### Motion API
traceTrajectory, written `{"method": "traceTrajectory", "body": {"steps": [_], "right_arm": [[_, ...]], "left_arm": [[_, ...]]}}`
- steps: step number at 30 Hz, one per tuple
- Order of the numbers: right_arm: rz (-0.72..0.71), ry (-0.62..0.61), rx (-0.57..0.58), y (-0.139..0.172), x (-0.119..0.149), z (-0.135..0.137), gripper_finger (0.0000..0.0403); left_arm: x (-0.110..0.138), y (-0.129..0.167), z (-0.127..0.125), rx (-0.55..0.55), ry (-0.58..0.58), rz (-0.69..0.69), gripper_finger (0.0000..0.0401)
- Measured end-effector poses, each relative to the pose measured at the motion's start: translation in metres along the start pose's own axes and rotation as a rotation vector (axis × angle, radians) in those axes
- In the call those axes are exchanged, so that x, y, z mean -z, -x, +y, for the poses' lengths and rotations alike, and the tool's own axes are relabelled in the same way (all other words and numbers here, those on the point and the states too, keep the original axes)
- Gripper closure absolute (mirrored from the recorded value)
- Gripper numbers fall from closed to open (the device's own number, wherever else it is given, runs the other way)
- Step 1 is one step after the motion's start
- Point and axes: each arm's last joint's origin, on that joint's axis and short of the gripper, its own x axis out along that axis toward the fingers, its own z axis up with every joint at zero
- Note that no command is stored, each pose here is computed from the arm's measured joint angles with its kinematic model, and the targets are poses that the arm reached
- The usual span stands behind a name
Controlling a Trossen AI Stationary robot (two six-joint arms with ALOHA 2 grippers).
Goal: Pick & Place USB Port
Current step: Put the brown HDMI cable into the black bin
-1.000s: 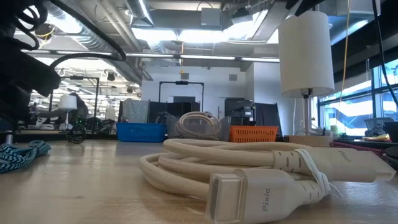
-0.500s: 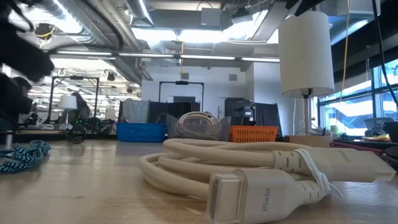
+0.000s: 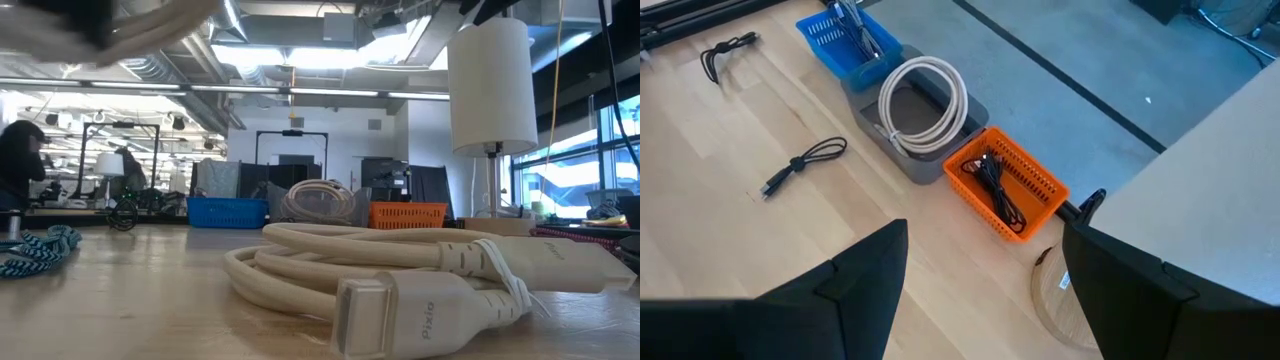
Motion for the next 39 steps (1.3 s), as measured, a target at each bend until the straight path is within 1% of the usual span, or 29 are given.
{"method": "traceTrajectory", "body": {"steps": [4,6,10,14,17,19,23,25,27,30,32,35,39], "right_arm": [[-0.001,-0.001,0.002,0.000,0.000,0.000,0.0135],[-0.001,-0.002,0.002,0.000,0.000,0.000,0.0135],[-0.003,-0.009,0.001,0.000,0.000,0.000,0.0135],[-0.022,-0.024,-0.010,0.000,-0.002,0.001,0.0135],[-0.040,-0.039,-0.015,0.000,-0.004,0.002,0.0134],[-0.059,-0.054,-0.022,0.000,-0.006,0.003,0.0134],[-0.102,-0.089,-0.046,0.001,-0.011,0.006,0.0134],[-0.113,-0.097,-0.048,0.000,-0.013,0.007,0.0134],[-0.115,-0.090,-0.017,-0.003,-0.013,0.008,0.0134],[-0.093,-0.070,0.031,-0.007,-0.012,0.006,0.0134],[-0.079,-0.065,0.052,-0.011,-0.013,0.005,0.0134],[-0.052,-0.057,0.084,-0.016,-0.013,0.003,0.0134],[-0.023,-0.010,0.119,-0.023,-0.014,0.000,0.0134]], "left_arm": [[-0.027,0.000,-0.002,0.027,-0.013,-0.155,0.0372],[-0.046,-0.002,0.006,-0.002,-0.044,-0.191,0.0372],[-0.089,-0.008,0.036,-0.051,-0.122,-0.168,0.0372],[-0.140,-0.005,0.082,-0.121,-0.153,-0.188,0.0372],[-0.184,0.013,0.117,-0.150,-0.158,-0.250,0.0372],[-0.212,0.030,0.138,-0.172,-0.184,-0.305,0.0372],[-0.268,0.068,0.169,-0.239,-0.308,-0.434,0.0372],[-0.291,0.081,0.182,-0.290,-0.359,-0.453,0.0372],[-0.314,0.087,0.193,-0.334,-0.388,-0.446,0.0372],[-0.339,0.090,0.210,-0.402,-0.420,-0.369,0.0372],[-0.353,0.088,0.219,-0.483,-0.441,-0.314,0.0372],[-0.371,0.078,0.232,-0.586,-0.483,-0.238,0.0372],[-0.386,0.055,0.243,-0.603,-0.501,-0.181,0.0372]]}}
